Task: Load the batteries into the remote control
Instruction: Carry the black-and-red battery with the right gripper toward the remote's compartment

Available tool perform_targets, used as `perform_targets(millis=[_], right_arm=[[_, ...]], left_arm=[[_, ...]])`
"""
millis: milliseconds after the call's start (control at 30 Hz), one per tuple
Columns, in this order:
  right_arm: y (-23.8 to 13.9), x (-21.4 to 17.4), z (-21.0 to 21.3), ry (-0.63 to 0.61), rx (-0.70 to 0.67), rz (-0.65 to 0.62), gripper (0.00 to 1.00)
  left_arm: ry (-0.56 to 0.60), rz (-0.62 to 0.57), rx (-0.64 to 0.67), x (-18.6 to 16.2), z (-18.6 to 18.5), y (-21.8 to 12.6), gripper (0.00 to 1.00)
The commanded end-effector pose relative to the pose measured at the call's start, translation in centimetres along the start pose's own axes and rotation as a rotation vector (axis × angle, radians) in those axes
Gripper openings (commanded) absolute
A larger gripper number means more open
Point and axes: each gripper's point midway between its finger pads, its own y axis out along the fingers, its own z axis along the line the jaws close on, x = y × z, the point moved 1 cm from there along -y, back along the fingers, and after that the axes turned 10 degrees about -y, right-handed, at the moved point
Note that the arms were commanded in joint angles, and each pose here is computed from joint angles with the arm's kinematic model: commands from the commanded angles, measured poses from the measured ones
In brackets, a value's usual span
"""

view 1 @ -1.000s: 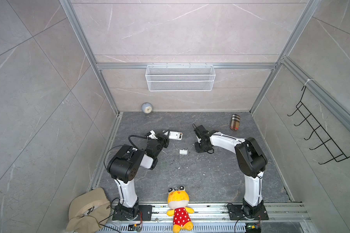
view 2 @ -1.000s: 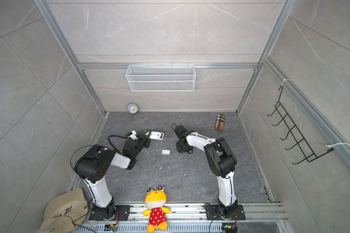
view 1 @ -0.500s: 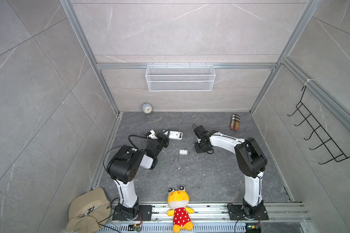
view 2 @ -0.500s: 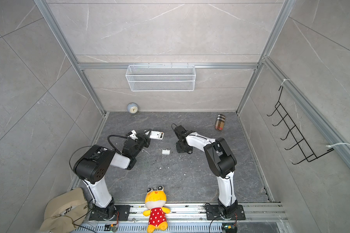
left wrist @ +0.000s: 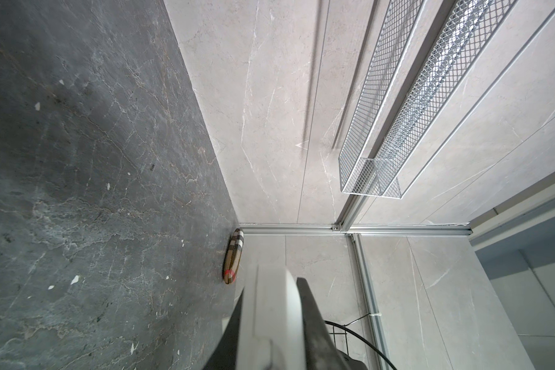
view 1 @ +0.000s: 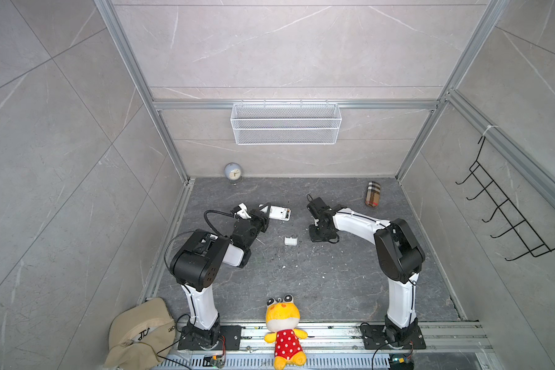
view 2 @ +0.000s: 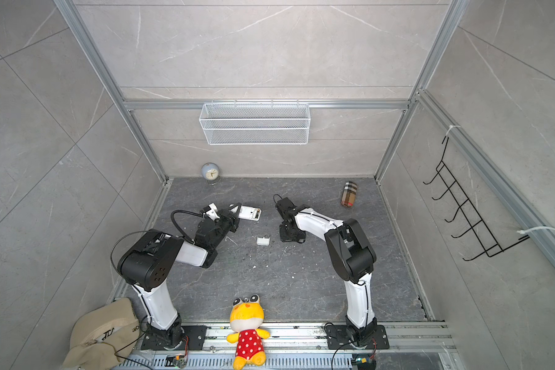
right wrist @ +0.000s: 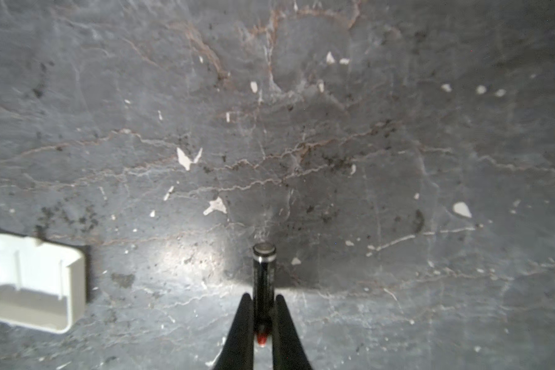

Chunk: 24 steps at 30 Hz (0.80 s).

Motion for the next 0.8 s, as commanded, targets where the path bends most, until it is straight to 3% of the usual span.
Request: perform_targets(millis=[0,533,767], right_arm=[[-3.6,1.4,1.0,0.029,0.05,-0.057,0.11],[-11.3,4.9,4.8,0.136,0.314,-0.198,0.11],[-11.5,6.3,7.8,0.204,0.495,-0.186,0.12]], left_arm=[[0.06,0.013,-0.07,-0.4,-1.5,1.1,0.02],[0.153,0.052,-0.053,-2.7,0.7,3.8,0.02],[0.143,0.059,-0.056,-3.3,0.9,4.3,0.02]])
